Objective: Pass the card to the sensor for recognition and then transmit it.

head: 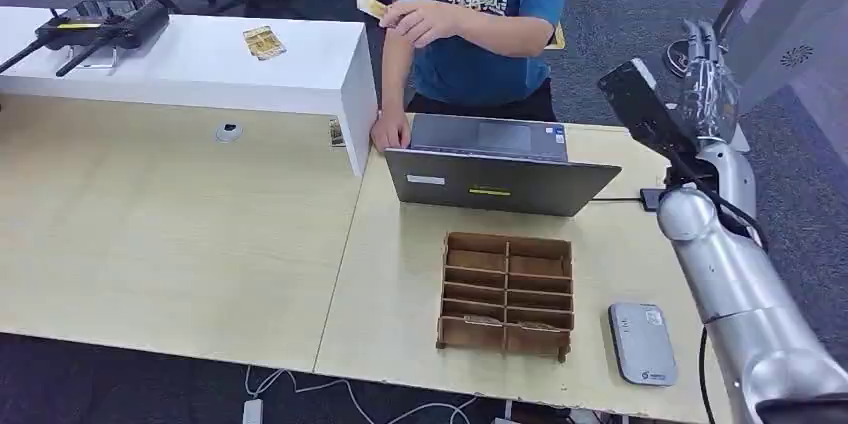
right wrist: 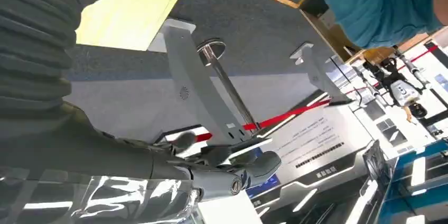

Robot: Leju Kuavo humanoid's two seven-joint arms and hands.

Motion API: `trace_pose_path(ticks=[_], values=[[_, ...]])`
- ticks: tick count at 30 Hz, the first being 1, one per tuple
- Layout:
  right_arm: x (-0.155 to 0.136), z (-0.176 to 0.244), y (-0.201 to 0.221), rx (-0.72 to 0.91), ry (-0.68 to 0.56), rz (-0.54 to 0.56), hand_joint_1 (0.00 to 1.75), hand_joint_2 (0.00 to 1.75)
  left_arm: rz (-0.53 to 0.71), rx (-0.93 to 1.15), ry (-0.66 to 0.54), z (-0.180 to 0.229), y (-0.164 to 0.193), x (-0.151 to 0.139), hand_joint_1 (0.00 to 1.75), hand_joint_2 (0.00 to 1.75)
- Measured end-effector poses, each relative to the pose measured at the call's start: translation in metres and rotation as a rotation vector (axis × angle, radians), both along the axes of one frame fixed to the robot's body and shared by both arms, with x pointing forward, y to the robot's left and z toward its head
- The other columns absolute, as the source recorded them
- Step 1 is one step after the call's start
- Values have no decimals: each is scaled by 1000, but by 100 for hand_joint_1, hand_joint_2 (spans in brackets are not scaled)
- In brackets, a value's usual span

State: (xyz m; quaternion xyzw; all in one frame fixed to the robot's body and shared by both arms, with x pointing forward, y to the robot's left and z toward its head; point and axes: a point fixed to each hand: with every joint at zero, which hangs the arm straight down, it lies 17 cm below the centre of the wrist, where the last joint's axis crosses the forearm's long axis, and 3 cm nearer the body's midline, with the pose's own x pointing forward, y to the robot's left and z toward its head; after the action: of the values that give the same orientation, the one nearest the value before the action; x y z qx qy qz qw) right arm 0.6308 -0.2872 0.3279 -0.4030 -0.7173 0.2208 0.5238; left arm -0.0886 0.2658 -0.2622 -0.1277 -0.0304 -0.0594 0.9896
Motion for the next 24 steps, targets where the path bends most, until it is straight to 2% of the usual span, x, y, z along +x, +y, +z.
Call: trace_pose_path(ticks=[24], values=[[-5, -5, -4, 20, -15, 10, 0, 175, 10, 1, -2, 0, -3, 1, 0, 0]])
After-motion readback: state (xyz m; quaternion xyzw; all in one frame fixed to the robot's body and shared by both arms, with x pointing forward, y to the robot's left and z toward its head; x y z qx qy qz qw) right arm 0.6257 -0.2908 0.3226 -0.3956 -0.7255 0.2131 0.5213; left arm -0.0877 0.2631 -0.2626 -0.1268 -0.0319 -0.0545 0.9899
